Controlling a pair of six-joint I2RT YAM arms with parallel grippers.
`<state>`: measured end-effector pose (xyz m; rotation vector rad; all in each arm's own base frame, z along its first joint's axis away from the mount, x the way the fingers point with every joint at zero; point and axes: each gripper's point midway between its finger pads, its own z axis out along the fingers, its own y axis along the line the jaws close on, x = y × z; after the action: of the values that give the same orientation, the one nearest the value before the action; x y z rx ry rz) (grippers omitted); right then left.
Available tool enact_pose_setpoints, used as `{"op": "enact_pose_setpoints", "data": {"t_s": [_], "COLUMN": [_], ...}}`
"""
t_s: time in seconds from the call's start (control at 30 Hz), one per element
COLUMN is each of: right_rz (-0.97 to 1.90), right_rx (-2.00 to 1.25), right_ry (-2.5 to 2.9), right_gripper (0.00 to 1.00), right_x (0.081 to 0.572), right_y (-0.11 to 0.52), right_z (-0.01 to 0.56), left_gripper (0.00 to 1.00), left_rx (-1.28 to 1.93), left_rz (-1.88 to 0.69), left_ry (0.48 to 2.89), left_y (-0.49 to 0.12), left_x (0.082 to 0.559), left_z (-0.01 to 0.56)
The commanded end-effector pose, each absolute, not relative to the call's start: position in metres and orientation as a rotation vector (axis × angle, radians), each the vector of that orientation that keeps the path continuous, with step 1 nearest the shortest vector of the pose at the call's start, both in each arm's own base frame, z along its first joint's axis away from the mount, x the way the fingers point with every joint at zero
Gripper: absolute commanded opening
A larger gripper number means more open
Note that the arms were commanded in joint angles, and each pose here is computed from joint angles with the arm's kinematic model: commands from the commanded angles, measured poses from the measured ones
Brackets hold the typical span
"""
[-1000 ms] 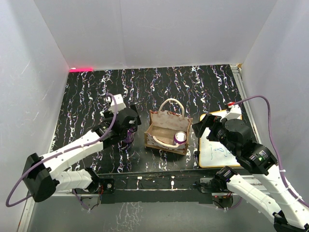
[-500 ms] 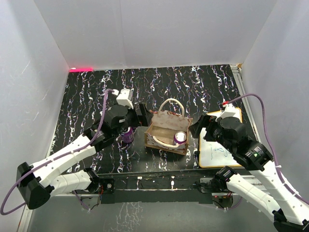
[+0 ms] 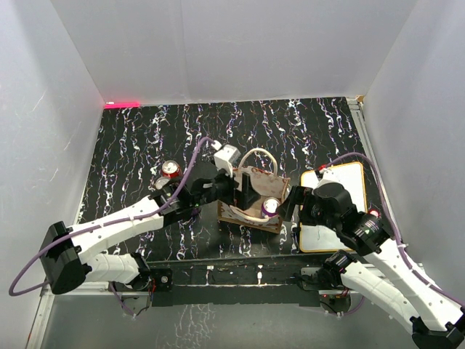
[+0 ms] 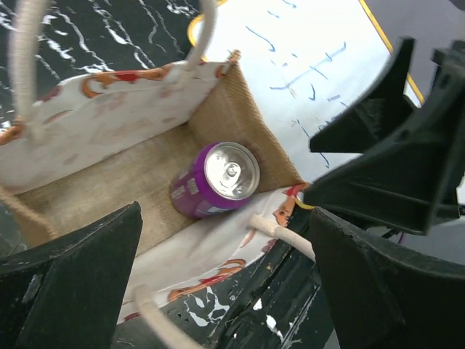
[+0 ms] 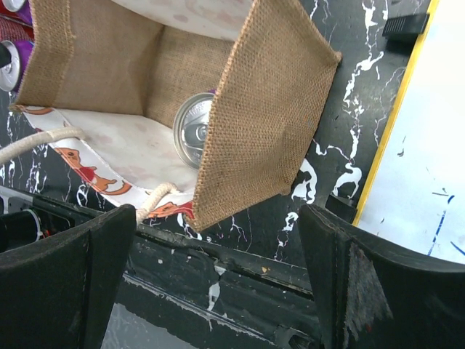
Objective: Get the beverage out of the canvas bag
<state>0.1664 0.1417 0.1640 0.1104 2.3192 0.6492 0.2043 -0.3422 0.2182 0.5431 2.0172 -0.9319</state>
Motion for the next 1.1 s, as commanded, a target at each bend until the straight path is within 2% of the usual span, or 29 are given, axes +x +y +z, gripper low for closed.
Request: {"op": "enact_pose_setpoints", "data": {"t_s": [0.0, 0.13, 0.27, 0.63, 0.7, 1.07], "right_rz": [0.738, 0.748, 0.729, 0.773, 0.8, 0.731], "right_rx": [0.168, 0.185, 0.226, 0.335, 0.327, 0.353], "right_ry": [2.25, 2.271, 2.305, 2.375, 2.384, 2.43], "right_gripper": [0.95, 0.88, 0.64, 0.12, 0.08, 0.08], "right_x": [0.176, 0.176, 0.172, 0.154, 0.151, 0.146], "right_y": [0.153, 0.156, 0.152, 0.15, 0.153, 0.144], "right_z": [0.168, 0.155, 0.145, 0.125, 0.123, 0.119], "left_gripper": [0.97, 0.97, 0.97, 0.97, 0.97, 0.97], "left_rx": [0.656, 0.691, 0.723, 0.783, 0.802, 0.893], "left_rz": [-0.887, -0.838, -0.769, -0.754, -0.736, -0.665], "left_ry": [1.961, 2.015, 2.08, 2.155, 2.166, 2.188], "left_y": [-0.365, -0.375, -0.384, -0.407, -0.408, -0.418], "left_x": [0.196, 0.196, 0.202, 0.202, 0.201, 0.192], "left_z": [0.228, 0.212, 0.192, 0.166, 0.162, 0.145]}}
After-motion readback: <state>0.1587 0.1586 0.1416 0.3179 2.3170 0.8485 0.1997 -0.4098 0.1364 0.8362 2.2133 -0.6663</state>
